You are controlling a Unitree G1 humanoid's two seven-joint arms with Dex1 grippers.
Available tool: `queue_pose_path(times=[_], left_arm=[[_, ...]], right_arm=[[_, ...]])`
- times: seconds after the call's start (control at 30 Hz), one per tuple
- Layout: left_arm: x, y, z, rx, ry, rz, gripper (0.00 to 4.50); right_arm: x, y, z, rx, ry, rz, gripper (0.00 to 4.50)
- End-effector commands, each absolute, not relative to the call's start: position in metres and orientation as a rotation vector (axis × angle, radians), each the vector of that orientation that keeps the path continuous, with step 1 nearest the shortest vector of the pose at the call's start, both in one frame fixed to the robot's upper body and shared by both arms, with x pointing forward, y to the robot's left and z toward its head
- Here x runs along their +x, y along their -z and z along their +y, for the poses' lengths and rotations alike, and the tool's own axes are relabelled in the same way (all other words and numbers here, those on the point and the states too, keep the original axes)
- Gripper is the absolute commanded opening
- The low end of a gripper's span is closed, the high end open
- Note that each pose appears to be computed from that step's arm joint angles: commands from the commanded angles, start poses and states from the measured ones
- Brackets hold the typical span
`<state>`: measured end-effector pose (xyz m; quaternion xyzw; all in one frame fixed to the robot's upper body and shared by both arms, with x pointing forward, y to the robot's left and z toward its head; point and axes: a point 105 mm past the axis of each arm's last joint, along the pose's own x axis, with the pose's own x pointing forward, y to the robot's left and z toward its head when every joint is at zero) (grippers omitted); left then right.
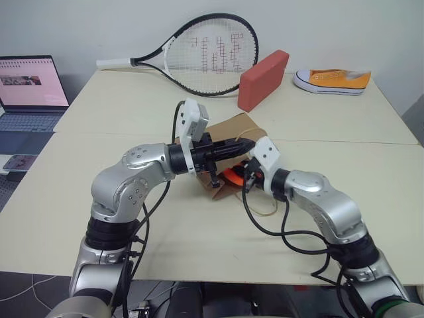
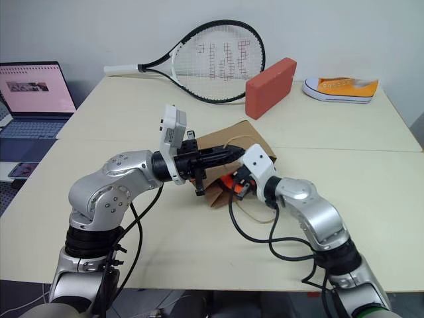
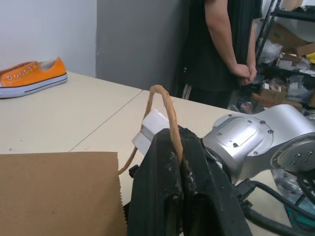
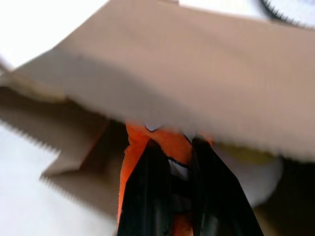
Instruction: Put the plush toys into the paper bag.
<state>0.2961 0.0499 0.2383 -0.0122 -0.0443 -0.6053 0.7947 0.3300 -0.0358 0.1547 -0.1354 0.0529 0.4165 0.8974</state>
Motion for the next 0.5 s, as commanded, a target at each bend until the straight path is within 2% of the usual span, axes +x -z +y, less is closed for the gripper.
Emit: queue_pose_path(times=[0.03, 0.13, 0.23, 0.5], left_arm=[[0.284, -0.249, 0.039, -0.018, 1.358, -0.143, 0.00], [0.285, -0.250, 0.038, -0.026, 1.355, -0.149, 0.00], [0.286, -0.250, 0.037, -0.032, 1.354, -0.151, 0.00], [0.292, -0.250, 0.040, -0.036, 1.321, -0.152, 0.00]], right_arm=[[0.333, -0.174, -0.022, -0.269, -0.860, 0.021, 0.07], [0.336, -0.173, -0.017, -0.244, -0.855, 0.018, 0.07], [0.340, -0.167, -0.015, -0.267, -0.840, 0.014, 1.04], [0.340, -0.159, -0.015, -0.294, -0.824, -0.009, 3.99]])
